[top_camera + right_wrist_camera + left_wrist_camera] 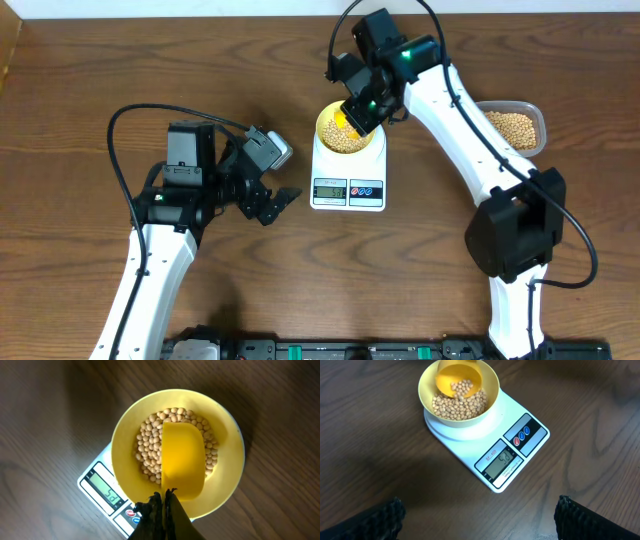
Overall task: Scoop item into bowl and weigh 50g on scale
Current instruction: 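Move the scoop over the yellow bowl and pour beans in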
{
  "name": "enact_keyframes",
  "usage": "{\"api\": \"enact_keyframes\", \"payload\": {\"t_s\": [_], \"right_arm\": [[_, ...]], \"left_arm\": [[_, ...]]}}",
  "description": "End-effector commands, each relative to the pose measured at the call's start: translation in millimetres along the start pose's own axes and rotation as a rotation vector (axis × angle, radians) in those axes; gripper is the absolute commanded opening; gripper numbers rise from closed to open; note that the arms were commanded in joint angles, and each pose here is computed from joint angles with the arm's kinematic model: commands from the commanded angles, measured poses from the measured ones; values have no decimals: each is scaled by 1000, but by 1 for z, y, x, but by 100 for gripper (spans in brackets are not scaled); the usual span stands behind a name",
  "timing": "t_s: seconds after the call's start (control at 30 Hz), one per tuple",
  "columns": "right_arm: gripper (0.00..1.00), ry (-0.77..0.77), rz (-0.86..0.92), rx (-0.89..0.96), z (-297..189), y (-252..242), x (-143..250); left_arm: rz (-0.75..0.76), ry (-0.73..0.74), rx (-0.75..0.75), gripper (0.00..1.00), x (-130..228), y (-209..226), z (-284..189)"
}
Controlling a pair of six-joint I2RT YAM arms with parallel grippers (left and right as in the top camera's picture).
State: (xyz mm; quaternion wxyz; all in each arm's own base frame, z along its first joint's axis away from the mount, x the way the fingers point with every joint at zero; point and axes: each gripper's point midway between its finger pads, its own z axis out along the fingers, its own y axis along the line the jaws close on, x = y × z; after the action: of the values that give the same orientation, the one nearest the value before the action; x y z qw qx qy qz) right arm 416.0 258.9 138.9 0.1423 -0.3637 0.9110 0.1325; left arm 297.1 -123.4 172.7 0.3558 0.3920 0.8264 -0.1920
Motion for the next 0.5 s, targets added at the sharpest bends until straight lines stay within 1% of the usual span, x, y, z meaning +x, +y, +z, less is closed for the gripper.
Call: {"api": "enact_keyframes", "payload": {"t_s": [0.0, 0.47], "right_arm": [[1, -29, -25, 6, -10, 3, -9], [1, -33, -23, -4, -10, 4, -9]], "left_arm": [[14, -1, -11, 98, -2, 4, -1], [14, -1, -11, 97, -2, 4, -1]]}}
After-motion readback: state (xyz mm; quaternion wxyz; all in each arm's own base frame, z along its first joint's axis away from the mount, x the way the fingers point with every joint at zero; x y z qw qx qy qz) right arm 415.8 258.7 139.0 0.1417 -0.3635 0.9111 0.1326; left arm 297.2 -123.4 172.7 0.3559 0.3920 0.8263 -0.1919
